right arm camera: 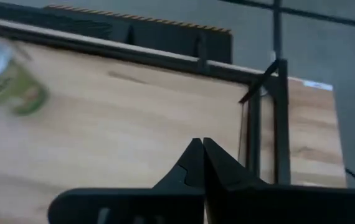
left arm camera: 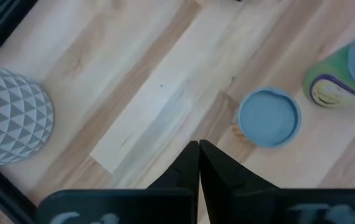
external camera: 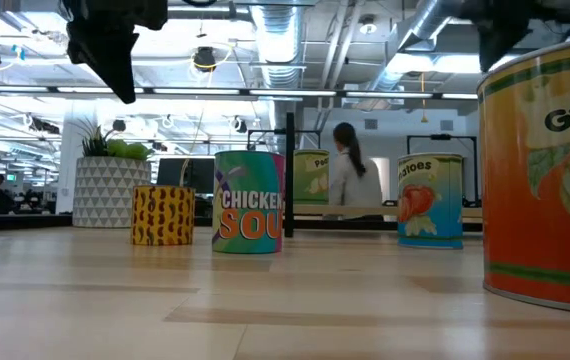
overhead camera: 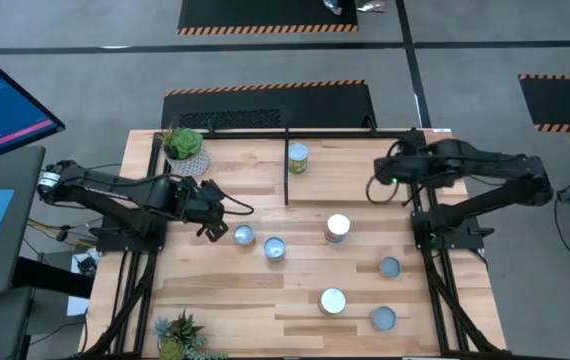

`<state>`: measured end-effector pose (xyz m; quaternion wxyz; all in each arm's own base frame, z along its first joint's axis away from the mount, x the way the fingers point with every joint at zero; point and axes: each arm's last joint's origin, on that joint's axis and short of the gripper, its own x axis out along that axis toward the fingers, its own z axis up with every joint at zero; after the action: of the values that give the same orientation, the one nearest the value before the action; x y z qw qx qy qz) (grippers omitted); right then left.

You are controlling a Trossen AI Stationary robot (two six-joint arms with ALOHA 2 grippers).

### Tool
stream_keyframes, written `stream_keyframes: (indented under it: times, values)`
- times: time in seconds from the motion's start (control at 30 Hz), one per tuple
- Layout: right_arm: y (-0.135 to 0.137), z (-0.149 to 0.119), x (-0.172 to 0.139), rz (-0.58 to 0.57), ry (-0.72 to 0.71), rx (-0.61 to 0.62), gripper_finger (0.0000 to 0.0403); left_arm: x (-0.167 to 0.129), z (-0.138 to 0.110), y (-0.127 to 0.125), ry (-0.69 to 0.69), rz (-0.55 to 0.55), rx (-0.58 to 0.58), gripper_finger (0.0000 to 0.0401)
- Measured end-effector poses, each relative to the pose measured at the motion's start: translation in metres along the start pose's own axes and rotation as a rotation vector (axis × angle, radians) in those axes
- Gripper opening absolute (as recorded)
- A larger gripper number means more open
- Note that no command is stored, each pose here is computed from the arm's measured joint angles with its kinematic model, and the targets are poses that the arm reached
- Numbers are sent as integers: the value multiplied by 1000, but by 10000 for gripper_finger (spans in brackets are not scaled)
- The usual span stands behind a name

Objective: Pick and place cans onto a shelf
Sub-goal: Adjust the shelf

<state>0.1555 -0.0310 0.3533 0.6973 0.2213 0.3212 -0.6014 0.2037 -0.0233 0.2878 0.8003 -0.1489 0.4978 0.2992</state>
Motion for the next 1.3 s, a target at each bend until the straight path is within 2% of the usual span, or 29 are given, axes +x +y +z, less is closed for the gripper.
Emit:
stream_keyframes:
  times: [0.1,0.27,0.5,0.7,0.93,1.1,1.3]
  values:
    - [-8,-2,14,-69,30,48,5,1,2,4,2,21,-5,0]
    - [-23,-6,41,-209,85,50,4,3,6,10,9,24,20,0]
    - [-50,7,53,-311,148,100,4,5,10,16,19,30,43,0]
    - [-60,13,64,-379,204,91,4,7,14,20,15,42,43,0]
    - [-68,-9,93,-495,331,42,6,7,15,21,6,54,33,0]
    - [-67,-16,100,-502,331,58,5,7,15,21,2,51,31,0]
    - [-61,-10,104,-422,289,63,5,7,15,20,-1,49,30,0]
